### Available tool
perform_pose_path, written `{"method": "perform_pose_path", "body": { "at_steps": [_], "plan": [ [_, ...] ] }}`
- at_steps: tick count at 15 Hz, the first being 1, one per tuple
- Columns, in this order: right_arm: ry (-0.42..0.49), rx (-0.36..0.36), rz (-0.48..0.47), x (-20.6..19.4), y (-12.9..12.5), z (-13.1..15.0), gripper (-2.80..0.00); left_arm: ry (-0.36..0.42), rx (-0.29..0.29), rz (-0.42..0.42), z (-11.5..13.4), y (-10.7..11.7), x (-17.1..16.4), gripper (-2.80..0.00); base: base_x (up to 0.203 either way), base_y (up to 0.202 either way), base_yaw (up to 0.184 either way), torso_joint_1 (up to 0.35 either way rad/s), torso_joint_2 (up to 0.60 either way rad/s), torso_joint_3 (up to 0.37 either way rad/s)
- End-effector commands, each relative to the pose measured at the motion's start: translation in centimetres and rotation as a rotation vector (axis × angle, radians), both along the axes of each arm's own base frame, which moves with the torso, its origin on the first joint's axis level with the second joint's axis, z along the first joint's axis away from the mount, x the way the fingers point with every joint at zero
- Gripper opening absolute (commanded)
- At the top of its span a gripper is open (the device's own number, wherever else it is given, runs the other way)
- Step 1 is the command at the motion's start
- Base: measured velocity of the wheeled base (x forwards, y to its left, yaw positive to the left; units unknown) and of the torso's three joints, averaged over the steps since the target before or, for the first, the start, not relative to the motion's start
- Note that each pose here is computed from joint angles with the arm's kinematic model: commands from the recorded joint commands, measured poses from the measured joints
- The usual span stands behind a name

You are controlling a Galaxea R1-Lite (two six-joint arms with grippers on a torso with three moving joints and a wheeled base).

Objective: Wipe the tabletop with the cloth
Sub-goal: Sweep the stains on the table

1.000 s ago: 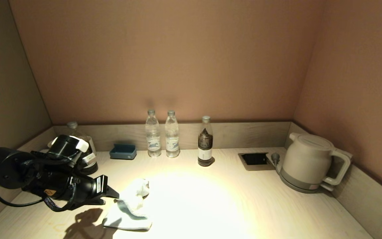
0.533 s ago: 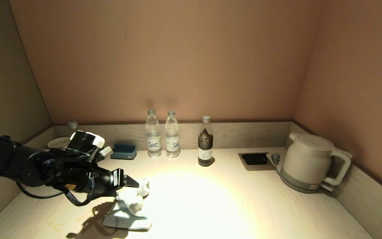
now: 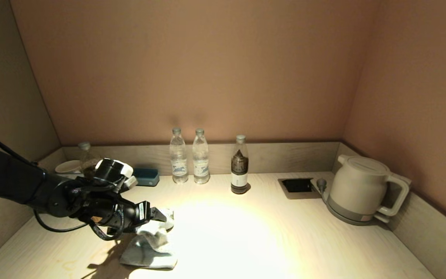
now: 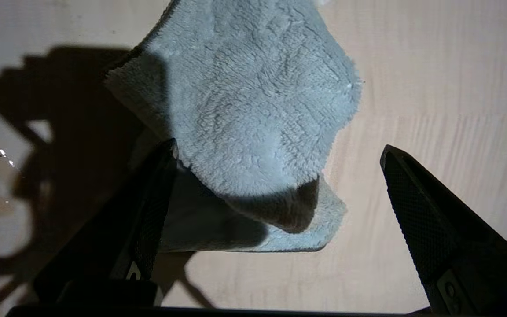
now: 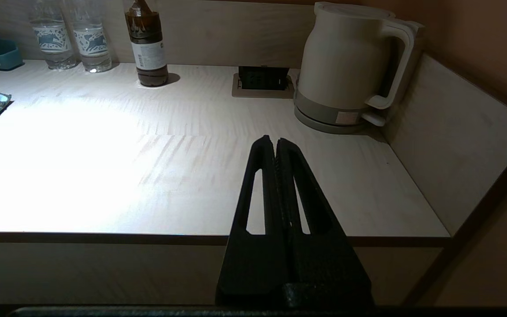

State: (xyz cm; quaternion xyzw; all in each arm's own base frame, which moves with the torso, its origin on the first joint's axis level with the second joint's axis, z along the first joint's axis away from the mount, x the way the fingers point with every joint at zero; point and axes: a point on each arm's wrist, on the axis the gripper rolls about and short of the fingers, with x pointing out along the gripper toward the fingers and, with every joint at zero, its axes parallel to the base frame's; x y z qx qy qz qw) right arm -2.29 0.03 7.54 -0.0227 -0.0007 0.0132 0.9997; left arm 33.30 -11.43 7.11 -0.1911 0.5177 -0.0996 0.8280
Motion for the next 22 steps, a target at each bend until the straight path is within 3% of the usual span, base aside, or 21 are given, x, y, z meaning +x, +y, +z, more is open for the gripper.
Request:
{"method": "perform_pose_path", "body": {
  "at_steps": [1,12,13,14,22],
  "plan": [
    [0.001,-0.001,0.001,0.0,0.0,0.0,-2.80,0.019,0.020,0.008,-0.9,-0.1,0.4,0.00,0.000,0.000,0.000,0.000,0.00,0.000],
    [0.001,-0.001,0.001,0.0,0.0,0.0,-2.80,0.028,0.068,-0.008,-1.9,-0.3,0.8,0.00,0.000,0.000,0.000,0.000,0.00,0.000],
    [0.001,-0.001,0.001,0.0,0.0,0.0,-2.80,0.028,0.108,-0.013,-2.3,-0.3,0.7,0.00,0.000,0.000,0.000,0.000,0.00,0.000],
    [0.001,-0.001,0.001,0.0,0.0,0.0,-2.80,0.032,0.121,-0.026,-2.6,-0.3,0.5,-2.80,0.000,0.000,0.000,0.000,0.00,0.000],
    [0.001,-0.001,0.001,0.0,0.0,0.0,-2.80,0.031,0.129,-0.051,-2.8,-0.8,0.2,-2.80,0.000,0.000,0.000,0.000,0.00,0.000]
  ]
}}
